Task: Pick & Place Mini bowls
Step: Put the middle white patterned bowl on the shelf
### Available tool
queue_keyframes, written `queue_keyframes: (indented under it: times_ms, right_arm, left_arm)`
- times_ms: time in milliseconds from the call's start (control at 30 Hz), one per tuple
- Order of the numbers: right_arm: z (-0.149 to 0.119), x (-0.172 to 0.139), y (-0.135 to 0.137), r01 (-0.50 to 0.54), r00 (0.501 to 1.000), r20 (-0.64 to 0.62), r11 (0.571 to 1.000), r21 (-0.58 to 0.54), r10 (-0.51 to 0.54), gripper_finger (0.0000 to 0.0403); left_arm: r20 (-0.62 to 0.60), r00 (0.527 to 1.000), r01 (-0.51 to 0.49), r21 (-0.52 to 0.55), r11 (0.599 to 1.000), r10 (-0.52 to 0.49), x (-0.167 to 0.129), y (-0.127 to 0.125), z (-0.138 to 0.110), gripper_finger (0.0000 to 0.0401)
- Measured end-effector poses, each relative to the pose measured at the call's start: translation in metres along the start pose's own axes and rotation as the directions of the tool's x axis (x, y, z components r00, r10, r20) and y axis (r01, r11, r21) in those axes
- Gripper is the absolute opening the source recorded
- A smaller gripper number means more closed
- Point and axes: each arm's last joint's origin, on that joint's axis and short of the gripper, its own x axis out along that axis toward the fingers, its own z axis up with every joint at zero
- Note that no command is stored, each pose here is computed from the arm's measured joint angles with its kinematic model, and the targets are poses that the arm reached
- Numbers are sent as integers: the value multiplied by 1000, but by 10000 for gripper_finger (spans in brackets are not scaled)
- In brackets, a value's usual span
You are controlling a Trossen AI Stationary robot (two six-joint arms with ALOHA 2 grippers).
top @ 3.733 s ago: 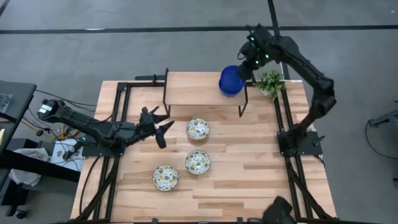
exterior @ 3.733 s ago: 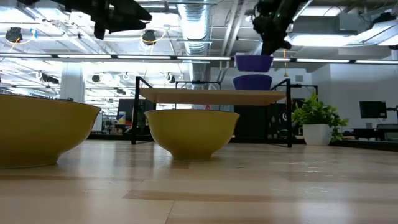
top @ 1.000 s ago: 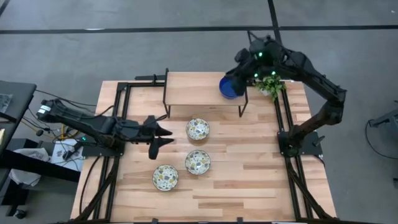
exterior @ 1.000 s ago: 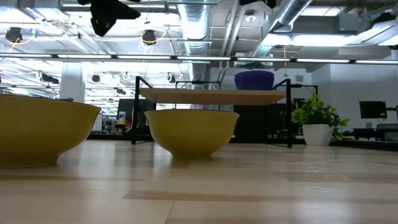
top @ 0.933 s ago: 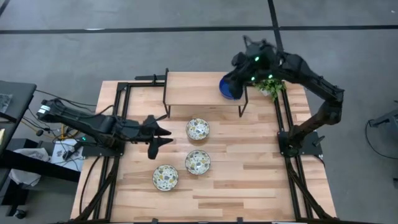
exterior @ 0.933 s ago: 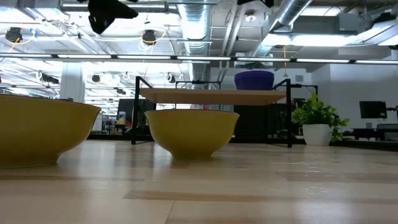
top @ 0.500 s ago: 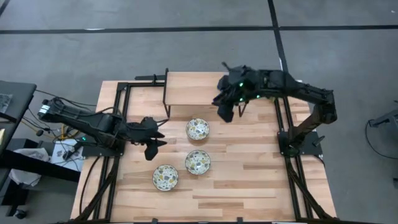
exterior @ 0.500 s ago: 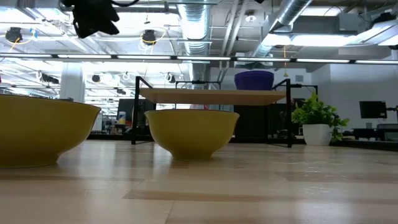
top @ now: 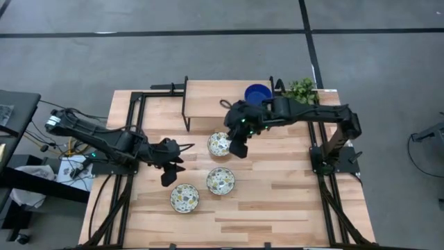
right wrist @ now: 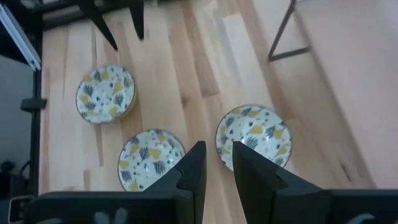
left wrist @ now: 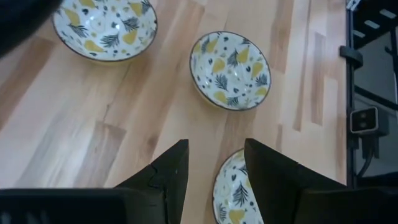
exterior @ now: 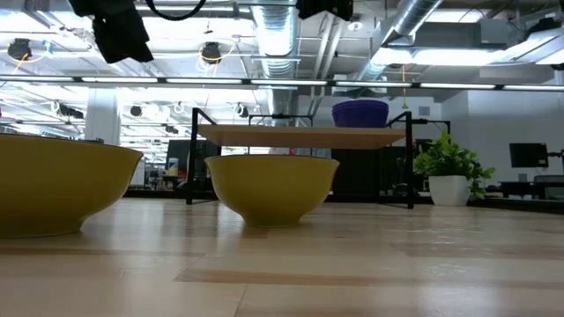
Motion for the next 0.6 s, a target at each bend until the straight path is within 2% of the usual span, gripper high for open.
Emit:
queue_keyframes:
  times_ms: [267, 600]
  right_arm:
    - [-10, 42, 20, -19, 988, -155, 999, -44, 12, 67]
    - [-25, 98, 43, -164, 932, -338, 984, -67, 133, 67]
  left_arm:
    - [-12, 1000, 22, 4, 1000, -22, 0, -6, -4, 154]
    - [25, 1000, 8, -8, 1000, -7, -1, -10, -4, 154]
